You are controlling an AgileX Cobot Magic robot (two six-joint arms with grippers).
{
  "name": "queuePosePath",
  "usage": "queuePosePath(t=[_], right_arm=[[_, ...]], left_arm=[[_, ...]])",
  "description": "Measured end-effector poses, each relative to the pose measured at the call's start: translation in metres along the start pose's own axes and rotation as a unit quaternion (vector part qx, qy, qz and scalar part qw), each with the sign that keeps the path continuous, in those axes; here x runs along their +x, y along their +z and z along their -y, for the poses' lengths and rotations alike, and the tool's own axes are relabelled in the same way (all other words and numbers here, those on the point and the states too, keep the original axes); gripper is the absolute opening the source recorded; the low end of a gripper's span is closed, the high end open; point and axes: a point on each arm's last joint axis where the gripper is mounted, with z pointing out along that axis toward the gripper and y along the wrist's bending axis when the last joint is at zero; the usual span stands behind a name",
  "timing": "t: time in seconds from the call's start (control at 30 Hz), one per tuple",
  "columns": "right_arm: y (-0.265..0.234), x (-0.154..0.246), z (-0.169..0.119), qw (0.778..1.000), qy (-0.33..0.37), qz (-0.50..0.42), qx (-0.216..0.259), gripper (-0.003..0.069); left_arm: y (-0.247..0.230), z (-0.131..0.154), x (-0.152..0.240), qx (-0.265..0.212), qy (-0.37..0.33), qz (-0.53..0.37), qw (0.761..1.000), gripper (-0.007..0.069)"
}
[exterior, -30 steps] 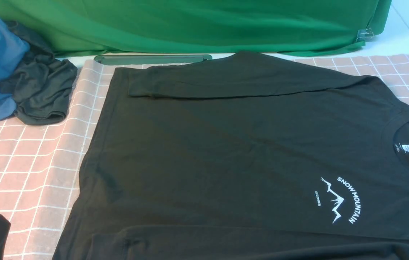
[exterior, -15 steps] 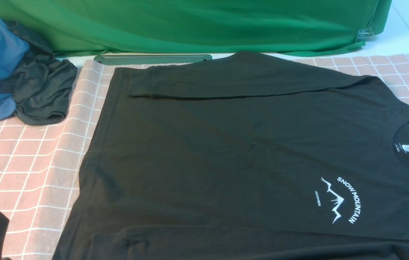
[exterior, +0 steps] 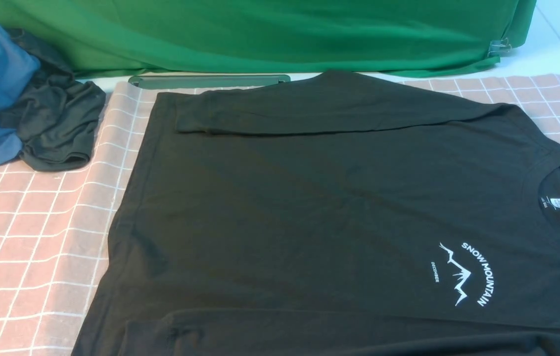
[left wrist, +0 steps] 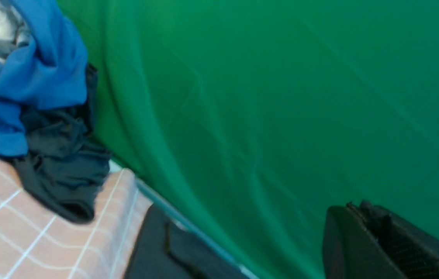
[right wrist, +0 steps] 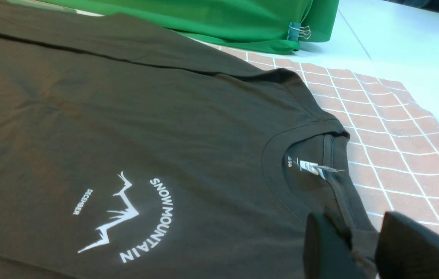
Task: Fold a long-sleeved shirt over a pink coffee tablecloth.
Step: 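Grasp the left edge of the dark T-shirt lying flat on the table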
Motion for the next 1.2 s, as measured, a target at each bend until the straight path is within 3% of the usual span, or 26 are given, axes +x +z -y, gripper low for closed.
queuePosePath(t=[0.3,0.67,0.87,0.93,1.03,1.07,1.2], right_arm=[[0.000,0.000,0.000,1.000,0.000,0.000,0.000,0.0240],[0.000,0.000,0.000,1.000,0.000,0.002,0.000,0.0240],[-0.001,-0.014,0.002,0.993,0.087,0.079,0.003,0.0240],[-0.003,-0.024,0.004,0.976,0.171,0.132,-0.002,0.0240],[-0.005,-0.029,0.005,0.961,0.224,0.163,-0.009,0.0240],[-0.006,-0.032,0.006,0.946,0.267,0.181,-0.017,0.0240],[-0.007,-0.033,0.006,0.937,0.291,0.189,-0.023,0.0240]], left_arm=[[-0.001,0.004,-0.010,0.025,-0.061,0.051,0.996,0.0013],[-0.001,0.005,-0.010,0.032,-0.043,0.055,0.997,0.0013],[0.000,0.016,-0.021,0.047,-0.074,0.061,0.994,0.0013],[0.007,0.043,-0.044,0.037,-0.059,0.016,0.997,0.0013],[0.018,0.058,-0.056,0.004,-0.037,-0.046,0.998,0.0013],[0.035,0.067,-0.060,-0.048,-0.002,-0.134,0.990,0.0013],[0.068,0.076,-0.060,-0.128,0.070,-0.307,0.940,0.0013]])
